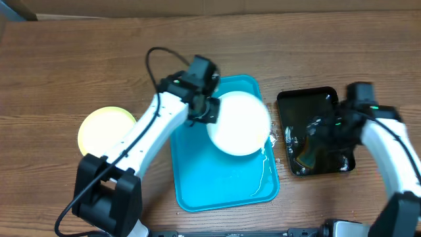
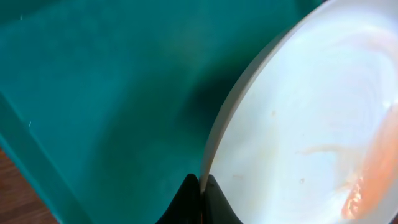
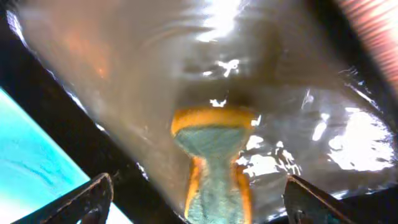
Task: Clean dirty plates on tray and stack at the side
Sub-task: 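Return the sponge to the water and lift the white plate left, then tilt the small white plate over the black tray with the left gripper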
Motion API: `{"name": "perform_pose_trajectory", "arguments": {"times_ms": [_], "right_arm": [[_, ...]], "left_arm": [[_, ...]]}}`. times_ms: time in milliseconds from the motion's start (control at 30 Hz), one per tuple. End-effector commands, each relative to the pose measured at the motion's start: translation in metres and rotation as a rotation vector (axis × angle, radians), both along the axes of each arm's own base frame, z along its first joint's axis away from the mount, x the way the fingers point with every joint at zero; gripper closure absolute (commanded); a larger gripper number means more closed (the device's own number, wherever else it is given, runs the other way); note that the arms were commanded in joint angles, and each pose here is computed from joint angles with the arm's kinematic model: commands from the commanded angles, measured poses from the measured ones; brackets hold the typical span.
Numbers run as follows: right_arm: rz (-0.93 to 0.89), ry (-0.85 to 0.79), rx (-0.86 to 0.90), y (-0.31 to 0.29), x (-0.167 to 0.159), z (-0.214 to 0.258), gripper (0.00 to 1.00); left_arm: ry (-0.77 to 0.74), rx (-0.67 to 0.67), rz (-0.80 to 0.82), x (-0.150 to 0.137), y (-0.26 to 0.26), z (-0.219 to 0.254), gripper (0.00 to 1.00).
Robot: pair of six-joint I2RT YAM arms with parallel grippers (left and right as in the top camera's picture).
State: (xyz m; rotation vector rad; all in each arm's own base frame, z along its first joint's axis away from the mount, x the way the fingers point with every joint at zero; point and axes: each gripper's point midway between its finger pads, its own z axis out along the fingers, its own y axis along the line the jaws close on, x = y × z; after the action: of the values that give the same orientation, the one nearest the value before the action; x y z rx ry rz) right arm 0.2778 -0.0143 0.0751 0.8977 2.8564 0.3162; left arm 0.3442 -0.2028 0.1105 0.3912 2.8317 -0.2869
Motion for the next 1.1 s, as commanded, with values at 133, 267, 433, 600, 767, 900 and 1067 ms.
{"name": "perform_pose_trajectory", "arguments": {"times_ms": [133, 267, 433, 600, 767, 900, 1067], "right_arm": [[-0.092, -0.097, 0.202, -0.029, -0.007, 0.028, 0.1], [-0.119, -0.068, 0.209, -0.035, -0.018, 0.021, 0.1], [-0.119, -0.049, 0.217, -0.033, -0.024, 0.015, 0.1], [-0.118, -0.053, 0.211, -0.034, -0.023, 0.015, 0.1], [-0.119, -0.05, 0.208, -0.034, -0.023, 0.014, 0.1], [-0.119, -0.049, 0.206, -0.035, -0.024, 0.014, 0.1], [-0.119, -0.05, 0.206, -0.035, -0.023, 0.014, 0.1]], "left_arm": [[-0.353, 0.081, 0.006, 0.024, -0.062, 0.054, 0.96], [-0.56, 0.084, 0.007, 0.032, -0.1, 0.078, 0.96], [-0.773, 0.186, -0.063, 0.036, -0.123, 0.104, 0.96], [-0.995, 0.299, -0.196, 0.031, -0.153, 0.144, 0.96], [-1.128, 0.383, -0.263, 0.024, -0.168, 0.172, 0.96], [-1.158, 0.456, -0.334, 0.019, -0.173, 0.177, 0.96], [-1.168, 0.491, -0.384, 0.016, -0.177, 0.176, 0.96]]}}
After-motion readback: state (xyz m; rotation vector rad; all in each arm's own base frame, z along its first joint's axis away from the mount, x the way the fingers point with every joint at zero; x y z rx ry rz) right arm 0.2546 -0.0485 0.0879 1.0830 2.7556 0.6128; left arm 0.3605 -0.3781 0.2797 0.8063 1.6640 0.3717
